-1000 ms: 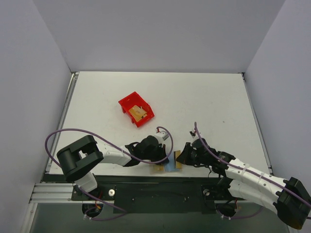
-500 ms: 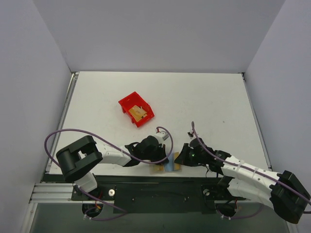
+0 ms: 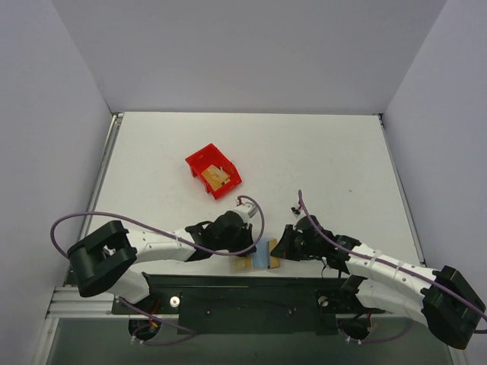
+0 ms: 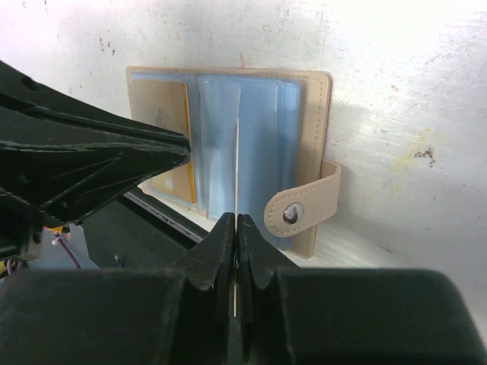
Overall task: Put the credit cards into the card holder
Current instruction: Insert the credit card into the card holder.
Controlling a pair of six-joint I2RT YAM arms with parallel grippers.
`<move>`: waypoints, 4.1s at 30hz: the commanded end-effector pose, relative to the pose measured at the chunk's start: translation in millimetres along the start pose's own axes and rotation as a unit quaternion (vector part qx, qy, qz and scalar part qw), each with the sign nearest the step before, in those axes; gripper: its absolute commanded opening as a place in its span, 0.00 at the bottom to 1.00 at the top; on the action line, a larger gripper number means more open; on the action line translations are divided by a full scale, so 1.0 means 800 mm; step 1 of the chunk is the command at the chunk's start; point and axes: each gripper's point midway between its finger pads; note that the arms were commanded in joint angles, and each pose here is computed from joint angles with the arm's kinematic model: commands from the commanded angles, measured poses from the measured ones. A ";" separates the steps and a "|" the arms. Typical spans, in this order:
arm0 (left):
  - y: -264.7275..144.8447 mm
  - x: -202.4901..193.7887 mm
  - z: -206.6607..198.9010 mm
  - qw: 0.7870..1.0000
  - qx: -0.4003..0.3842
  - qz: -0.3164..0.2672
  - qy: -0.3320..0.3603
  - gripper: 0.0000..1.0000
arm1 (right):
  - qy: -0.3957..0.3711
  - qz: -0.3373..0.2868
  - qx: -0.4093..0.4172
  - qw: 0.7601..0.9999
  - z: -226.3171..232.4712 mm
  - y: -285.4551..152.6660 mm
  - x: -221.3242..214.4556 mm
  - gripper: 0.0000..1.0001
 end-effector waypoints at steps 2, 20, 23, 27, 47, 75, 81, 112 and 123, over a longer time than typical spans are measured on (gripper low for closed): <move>-0.025 0.044 -0.023 0.999 -0.013 -0.048 0.006 0.00 | -0.025 -0.005 0.047 0.999 0.033 -0.005 0.011 0.00; -0.084 0.085 0.020 0.991 0.030 -0.125 -0.030 0.00 | -0.076 0.057 0.105 0.990 0.082 0.014 -0.004 0.00; -0.094 0.086 0.031 0.990 0.042 -0.127 -0.033 0.00 | -0.085 0.077 0.096 0.989 0.083 0.026 -0.013 0.00; -0.099 0.085 0.039 0.990 0.050 -0.127 -0.036 0.00 | -0.102 0.101 0.092 0.985 0.091 0.039 -0.022 0.00; -0.085 0.053 0.056 0.993 0.059 -0.091 -0.044 0.00 | -0.193 -0.033 -0.043 0.980 0.045 0.011 0.045 0.00; -0.071 -0.009 0.071 0.995 0.059 -0.034 -0.069 0.00 | -0.017 0.011 0.084 0.996 0.050 0.023 0.014 0.00; -0.063 -0.014 0.063 0.996 0.043 -0.026 -0.071 0.00 | 0.002 0.020 0.101 0.995 0.049 0.024 0.013 0.00; -0.052 -0.032 0.077 0.996 0.058 -0.007 -0.074 0.00 | 0.026 0.050 0.103 0.993 0.036 0.039 0.001 0.00; -0.051 -0.031 0.077 0.996 0.058 -0.008 -0.073 0.00 | 0.032 0.065 0.117 0.990 0.042 0.045 -0.004 0.00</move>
Point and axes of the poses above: each gripper's point midway between its finger pads, its own y axis out along the fingers, its own z axis along the line the jaws close on, x = y × z, and after that the axes turned 2 degrees about -y, right-handed
